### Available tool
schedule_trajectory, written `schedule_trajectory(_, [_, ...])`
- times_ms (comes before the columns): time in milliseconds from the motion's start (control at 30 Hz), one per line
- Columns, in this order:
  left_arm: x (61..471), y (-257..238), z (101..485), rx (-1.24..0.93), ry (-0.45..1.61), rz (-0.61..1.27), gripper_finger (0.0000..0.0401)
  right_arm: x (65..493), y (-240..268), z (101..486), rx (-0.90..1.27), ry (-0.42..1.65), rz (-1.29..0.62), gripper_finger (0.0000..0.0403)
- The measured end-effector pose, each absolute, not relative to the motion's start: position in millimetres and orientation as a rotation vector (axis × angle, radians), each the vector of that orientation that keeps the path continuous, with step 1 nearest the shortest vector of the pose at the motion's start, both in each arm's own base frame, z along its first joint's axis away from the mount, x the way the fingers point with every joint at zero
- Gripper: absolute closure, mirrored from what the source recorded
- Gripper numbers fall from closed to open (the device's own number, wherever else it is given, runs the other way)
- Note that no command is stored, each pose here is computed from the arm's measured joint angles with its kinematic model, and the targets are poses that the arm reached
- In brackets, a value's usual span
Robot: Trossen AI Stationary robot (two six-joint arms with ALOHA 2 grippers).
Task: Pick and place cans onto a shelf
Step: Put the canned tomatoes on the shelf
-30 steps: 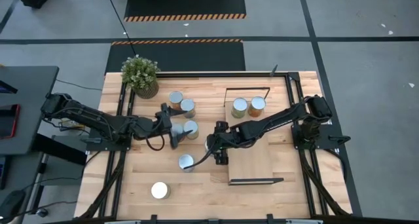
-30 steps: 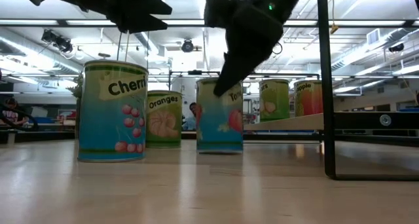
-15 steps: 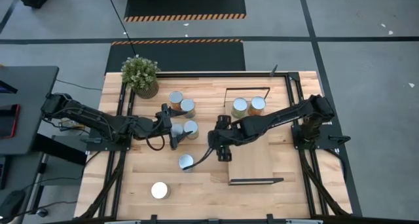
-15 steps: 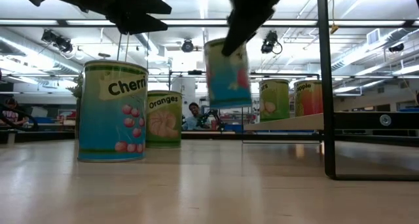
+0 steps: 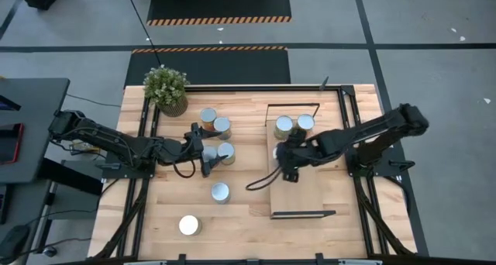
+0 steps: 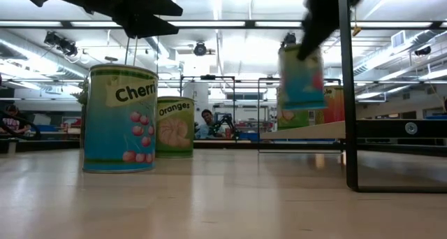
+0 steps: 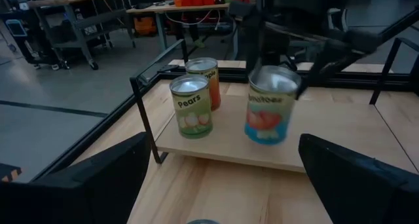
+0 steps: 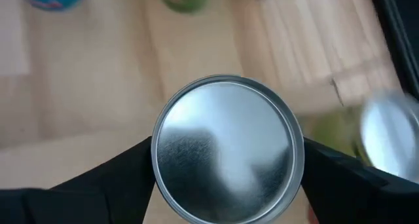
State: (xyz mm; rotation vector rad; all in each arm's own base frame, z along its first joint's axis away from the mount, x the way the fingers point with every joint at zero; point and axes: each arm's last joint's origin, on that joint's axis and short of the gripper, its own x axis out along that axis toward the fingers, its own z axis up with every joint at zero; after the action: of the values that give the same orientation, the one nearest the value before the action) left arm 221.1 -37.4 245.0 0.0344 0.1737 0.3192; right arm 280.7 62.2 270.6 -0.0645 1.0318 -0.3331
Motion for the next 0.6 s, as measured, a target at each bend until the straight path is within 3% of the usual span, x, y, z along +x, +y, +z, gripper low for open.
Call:
schedule_trajectory(267, [221,-37,245,0.039,0.175,0.323,0.0005,220,44,252,0.061,0.975,-0.503,0.0063])
schedule_trajectory(600, [221,-37,244,0.033,0.182,0.323,0.0005,193,25,246,0.081,0.965,-0.598,0.0043])
